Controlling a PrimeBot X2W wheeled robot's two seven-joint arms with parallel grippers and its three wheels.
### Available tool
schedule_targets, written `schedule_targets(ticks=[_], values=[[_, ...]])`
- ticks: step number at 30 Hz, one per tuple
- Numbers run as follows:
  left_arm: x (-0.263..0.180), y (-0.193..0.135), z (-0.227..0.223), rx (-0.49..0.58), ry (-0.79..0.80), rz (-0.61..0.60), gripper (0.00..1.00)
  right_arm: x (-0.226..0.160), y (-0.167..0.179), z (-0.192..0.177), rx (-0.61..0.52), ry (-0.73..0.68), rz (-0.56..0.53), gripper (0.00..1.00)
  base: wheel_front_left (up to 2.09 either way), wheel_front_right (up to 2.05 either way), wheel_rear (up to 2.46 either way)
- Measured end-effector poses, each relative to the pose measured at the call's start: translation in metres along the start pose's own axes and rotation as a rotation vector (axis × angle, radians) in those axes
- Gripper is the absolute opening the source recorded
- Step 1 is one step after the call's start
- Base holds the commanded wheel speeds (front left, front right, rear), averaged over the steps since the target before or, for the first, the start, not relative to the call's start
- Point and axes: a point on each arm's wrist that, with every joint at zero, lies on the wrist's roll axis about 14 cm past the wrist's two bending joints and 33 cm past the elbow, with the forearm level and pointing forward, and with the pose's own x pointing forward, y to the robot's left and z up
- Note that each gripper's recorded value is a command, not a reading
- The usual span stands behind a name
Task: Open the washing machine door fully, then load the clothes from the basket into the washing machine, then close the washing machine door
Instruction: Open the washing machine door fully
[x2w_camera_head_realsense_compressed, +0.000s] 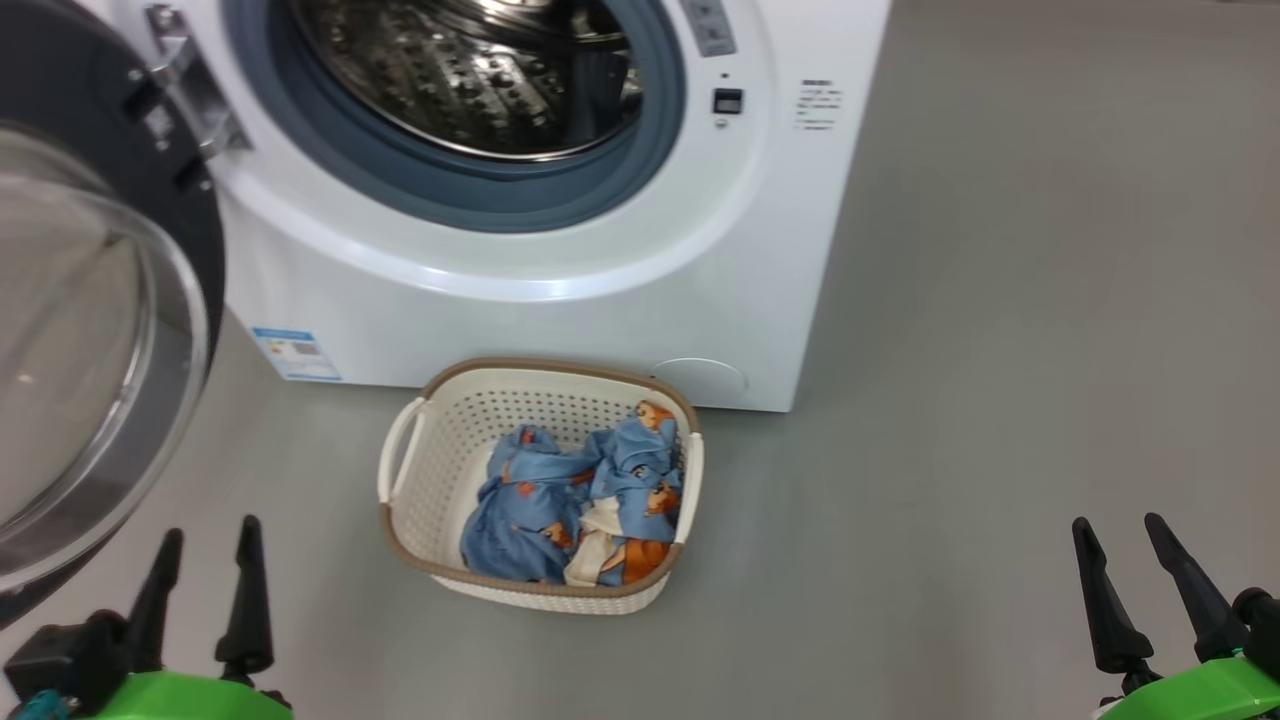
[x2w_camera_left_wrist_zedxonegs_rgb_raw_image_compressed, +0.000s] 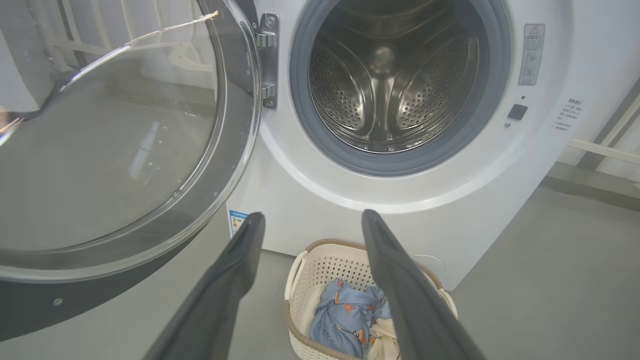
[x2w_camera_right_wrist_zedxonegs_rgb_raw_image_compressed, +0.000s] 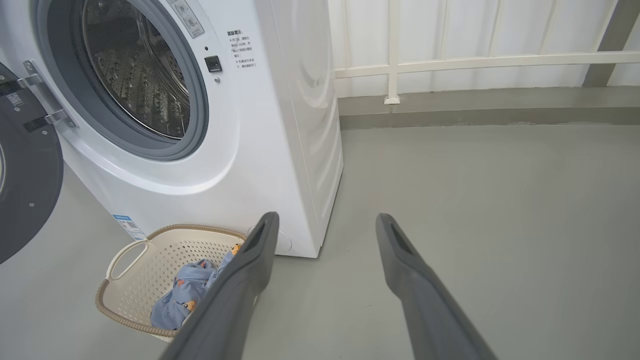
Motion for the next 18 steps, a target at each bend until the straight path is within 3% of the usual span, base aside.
schedule_targets(ticks=[10, 18], values=[[0.013, -0.055, -0.014, -0.022, 0.046, -0.181, 1.0, -0.019, -0.026, 0.007, 0.012, -0.021, -0.09, 1.0, 0.0, 0.0, 0.0], [0.018, -0.07, -0.018, -0.032, 0.057, -0.227, 1.0, -0.031, -0.038, 0.012, 0.008, -0.036, -0.132, 1.0, 0.0, 0.0, 0.0]])
